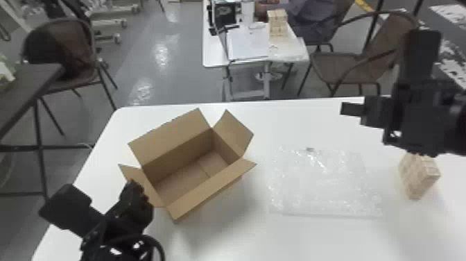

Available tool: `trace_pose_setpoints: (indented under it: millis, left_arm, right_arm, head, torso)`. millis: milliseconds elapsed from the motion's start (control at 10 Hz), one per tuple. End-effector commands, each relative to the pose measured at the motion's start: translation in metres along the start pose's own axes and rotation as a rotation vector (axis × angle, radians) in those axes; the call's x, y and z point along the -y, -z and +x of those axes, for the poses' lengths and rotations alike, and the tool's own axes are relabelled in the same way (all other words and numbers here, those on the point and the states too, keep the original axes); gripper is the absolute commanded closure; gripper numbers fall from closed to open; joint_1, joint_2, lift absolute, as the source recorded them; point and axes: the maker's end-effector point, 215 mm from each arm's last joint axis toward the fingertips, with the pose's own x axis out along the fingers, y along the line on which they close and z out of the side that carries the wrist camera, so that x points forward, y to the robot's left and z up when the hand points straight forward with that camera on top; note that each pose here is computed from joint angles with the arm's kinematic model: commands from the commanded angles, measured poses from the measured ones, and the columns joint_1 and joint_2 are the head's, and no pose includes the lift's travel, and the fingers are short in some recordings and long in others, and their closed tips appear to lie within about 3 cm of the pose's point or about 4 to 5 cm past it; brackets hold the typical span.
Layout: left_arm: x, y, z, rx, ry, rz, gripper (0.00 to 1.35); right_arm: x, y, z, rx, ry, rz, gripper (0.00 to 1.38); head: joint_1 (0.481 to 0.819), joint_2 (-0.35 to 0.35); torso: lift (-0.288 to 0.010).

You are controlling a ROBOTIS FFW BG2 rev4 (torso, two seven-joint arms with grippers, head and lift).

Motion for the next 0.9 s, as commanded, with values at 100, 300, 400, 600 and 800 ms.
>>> trace_pose_setpoints:
  millis: [100,300,400,600,800]
  left_arm:
    - [0.005,0.0,0.001,-0.003,0.01,0.015,1.22]
    - [0.008,0.001,0.003,-0.005,0.017,0.02,1.22]
    - [0.008,0.001,0.003,-0.004,0.015,0.02,1.22]
    - [0.011,0.001,0.004,-0.003,0.022,0.028,1.22]
    - [0.013,0.002,0.005,-0.003,0.024,0.033,1.22]
  right_arm:
    - [-0.009,0.035,0.004,-0.207,-0.093,0.086,0.28]
    - [0.007,0.082,0.023,-0.413,-0.142,0.157,0.29]
    - [0.007,0.086,0.027,-0.417,-0.13,0.181,0.29]
    - [-0.004,0.095,0.039,-0.495,-0.209,0.263,0.29]
    - [-0.004,0.094,0.045,-0.508,-0.223,0.293,0.28]
  head:
    - [0.695,0.127]
    - [0.695,0.121]
    - [0.695,0.122]
    - [0.695,0.124]
    - [0.695,0.136]
  torso:
    - [-0.1]
    - [-0.1]
    - [-0.1]
    - [-0.1]
    - [-0.1]
